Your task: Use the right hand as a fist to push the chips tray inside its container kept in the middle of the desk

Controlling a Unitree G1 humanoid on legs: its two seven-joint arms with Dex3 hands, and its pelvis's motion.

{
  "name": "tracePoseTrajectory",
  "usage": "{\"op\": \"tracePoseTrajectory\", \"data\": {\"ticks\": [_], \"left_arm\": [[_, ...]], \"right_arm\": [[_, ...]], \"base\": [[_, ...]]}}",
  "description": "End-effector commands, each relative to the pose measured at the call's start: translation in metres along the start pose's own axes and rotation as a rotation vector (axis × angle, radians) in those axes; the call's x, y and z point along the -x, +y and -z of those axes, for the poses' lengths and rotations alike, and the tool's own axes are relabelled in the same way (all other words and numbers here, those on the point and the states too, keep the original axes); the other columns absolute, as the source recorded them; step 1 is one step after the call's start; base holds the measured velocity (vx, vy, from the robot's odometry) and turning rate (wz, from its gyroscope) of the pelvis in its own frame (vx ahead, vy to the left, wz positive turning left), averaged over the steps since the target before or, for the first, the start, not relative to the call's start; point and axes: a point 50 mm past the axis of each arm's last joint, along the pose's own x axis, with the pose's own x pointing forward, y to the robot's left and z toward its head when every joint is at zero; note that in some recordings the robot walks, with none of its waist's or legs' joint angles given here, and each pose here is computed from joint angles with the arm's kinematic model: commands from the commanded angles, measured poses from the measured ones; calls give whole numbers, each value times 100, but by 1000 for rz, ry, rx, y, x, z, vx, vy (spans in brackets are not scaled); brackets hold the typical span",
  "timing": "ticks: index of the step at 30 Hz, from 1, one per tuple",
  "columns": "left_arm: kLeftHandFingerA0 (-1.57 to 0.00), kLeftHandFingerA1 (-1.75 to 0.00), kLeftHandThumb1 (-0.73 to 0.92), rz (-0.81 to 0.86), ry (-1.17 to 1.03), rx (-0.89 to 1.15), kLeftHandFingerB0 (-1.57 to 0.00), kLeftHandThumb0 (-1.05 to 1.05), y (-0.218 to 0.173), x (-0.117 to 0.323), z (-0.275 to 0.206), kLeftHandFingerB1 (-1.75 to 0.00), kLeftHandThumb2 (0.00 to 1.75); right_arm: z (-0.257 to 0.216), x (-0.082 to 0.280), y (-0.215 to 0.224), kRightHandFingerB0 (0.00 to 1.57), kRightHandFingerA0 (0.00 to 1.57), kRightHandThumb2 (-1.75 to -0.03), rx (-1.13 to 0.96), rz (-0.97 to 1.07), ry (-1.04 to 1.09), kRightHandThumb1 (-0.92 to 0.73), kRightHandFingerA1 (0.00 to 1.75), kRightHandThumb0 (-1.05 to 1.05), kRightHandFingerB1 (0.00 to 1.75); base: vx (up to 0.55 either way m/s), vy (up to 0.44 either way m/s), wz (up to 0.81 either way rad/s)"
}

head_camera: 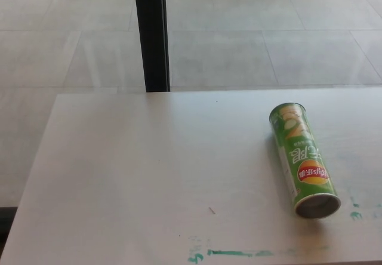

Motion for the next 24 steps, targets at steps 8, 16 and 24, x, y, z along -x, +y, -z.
{"op": "tracePoseTrajectory", "data": {"ticks": [8,16,24], "left_arm": [[-51,-57,92,-29,17,-26,-38,-74,14,3,12,-46,69],[-50,-59,92,-32,20,-10,-41,-72,14,3,11,-49,69],[-46,-60,92,-16,11,1,-28,-74,16,4,13,-43,71]], "right_arm": [[143,80,4,65,79,-61,-686,927,613,-67,121,-57,55],[177,124,20,49,77,-64,-800,1152,886,-79,120,-61,60],[191,152,47,22,40,-65,-1046,1298,1091,-86,72,-61,56]], "base": [[0,0,0],[0,0,0],[0,0,0]]}}
